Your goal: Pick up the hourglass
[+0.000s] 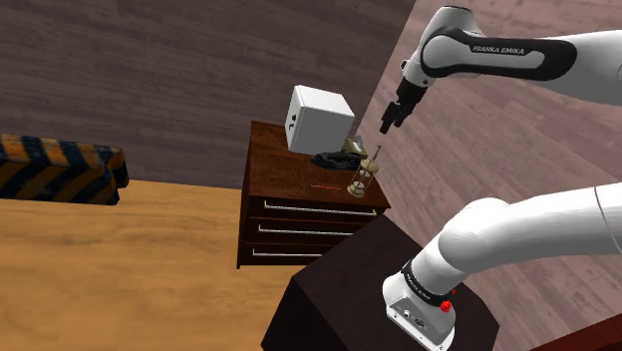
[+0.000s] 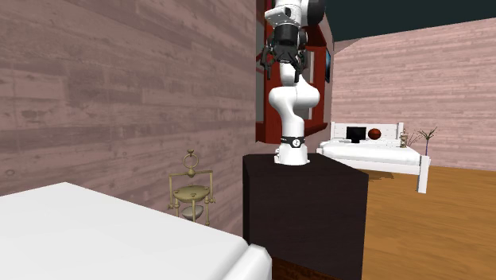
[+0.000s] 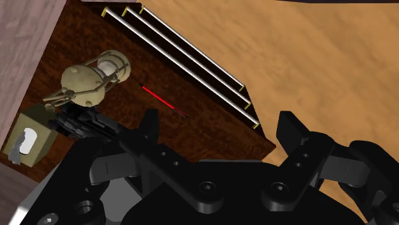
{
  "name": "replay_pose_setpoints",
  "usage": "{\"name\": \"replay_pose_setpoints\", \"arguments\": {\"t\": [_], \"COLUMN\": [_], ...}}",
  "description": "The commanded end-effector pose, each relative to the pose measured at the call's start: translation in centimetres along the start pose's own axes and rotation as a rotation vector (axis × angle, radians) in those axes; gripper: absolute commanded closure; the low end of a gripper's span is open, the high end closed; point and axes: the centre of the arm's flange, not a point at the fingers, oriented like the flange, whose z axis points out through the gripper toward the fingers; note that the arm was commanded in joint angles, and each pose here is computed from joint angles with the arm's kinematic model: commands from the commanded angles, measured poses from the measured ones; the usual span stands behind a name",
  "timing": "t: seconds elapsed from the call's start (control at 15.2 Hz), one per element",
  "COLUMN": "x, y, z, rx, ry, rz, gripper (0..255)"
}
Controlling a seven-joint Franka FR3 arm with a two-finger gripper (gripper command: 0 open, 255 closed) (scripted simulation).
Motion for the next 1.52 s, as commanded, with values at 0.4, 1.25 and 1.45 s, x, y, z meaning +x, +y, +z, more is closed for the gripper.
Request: {"name": "replay_pose_setpoints", "arguments": {"t": [0.4, 1.25, 1.45], "x": [2.3, 6.9, 8.1], "y": [8.6, 22.0, 25.0], "z": [6.5, 16.8, 19.2], "rx": [0.015, 0.042, 0.048], "ry": [-0.008, -0.021, -0.024], "rz": [-0.064, -0.165, -0.189], "gripper": [0, 0, 0]}}
